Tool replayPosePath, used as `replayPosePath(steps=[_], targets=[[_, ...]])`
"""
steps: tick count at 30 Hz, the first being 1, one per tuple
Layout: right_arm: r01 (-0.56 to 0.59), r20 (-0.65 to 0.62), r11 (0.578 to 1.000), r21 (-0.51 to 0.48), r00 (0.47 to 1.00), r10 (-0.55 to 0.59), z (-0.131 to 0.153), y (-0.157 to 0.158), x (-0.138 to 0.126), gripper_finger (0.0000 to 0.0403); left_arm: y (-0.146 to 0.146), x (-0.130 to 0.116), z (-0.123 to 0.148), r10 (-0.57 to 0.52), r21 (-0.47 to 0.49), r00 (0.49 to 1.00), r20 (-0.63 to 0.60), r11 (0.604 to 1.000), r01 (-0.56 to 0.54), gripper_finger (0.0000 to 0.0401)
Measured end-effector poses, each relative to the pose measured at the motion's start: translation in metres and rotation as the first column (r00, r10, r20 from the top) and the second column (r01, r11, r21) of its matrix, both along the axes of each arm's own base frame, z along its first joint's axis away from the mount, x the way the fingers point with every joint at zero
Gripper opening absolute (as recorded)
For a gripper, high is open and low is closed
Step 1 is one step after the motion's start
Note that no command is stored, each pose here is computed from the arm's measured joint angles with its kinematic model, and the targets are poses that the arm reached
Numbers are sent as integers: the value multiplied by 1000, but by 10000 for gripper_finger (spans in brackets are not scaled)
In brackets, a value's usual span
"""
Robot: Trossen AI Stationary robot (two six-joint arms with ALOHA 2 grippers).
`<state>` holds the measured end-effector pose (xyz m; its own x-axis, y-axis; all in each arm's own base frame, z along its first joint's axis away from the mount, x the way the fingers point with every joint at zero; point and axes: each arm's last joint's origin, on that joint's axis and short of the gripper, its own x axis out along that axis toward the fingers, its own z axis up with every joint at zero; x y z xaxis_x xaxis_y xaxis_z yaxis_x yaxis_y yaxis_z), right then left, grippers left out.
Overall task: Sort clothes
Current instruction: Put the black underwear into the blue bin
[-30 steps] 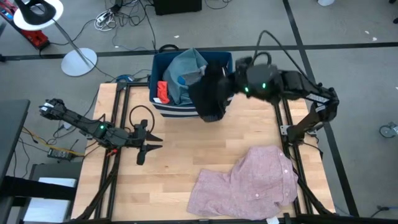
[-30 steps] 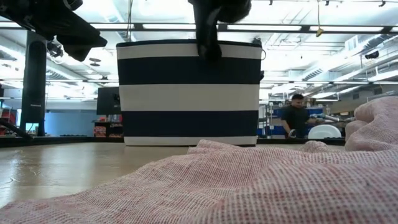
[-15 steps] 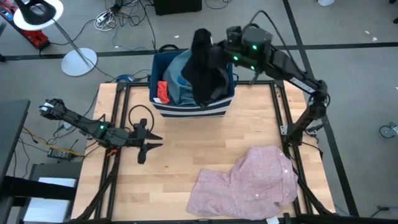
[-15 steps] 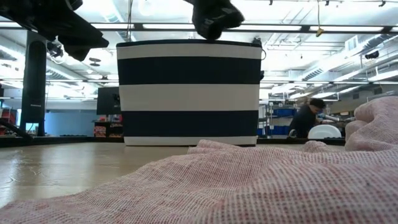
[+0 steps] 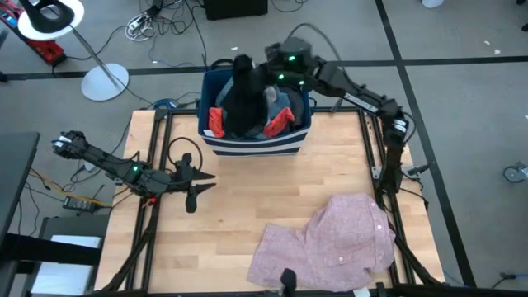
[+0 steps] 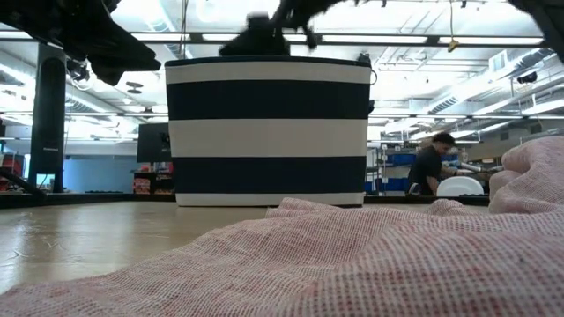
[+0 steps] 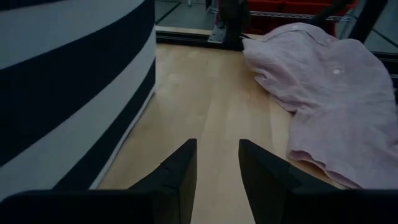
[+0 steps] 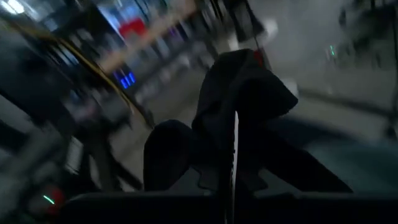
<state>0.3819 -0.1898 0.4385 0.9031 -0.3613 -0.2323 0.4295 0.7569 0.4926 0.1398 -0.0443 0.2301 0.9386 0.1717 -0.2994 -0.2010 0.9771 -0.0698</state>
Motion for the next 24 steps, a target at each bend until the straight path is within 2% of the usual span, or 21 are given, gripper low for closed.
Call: replayPosePath(steps=[6,11,15,20,24], targets=[[-40,-218,988,147,973,72,-70,-22,30,5,0,0,0,10,3,1000,2,1000,-10,124],[-62,-310,971,232,941,134,-115,-30,48,6,0,0,0,21,-19,1000,4,1000,-21,124],[-51,-374,962,269,915,153,-139,-34,55,6,1,0,-1,33,-46,999,2,998,-32,124],[-23,-513,943,333,834,201,-177,-35,58,6,1,-1,-2,39,-60,999,-5,997,-39,124],[-5,-570,930,368,789,230,-198,-36,60,6,1,-1,-2,41,-60,999,-4,997,-41,124]])
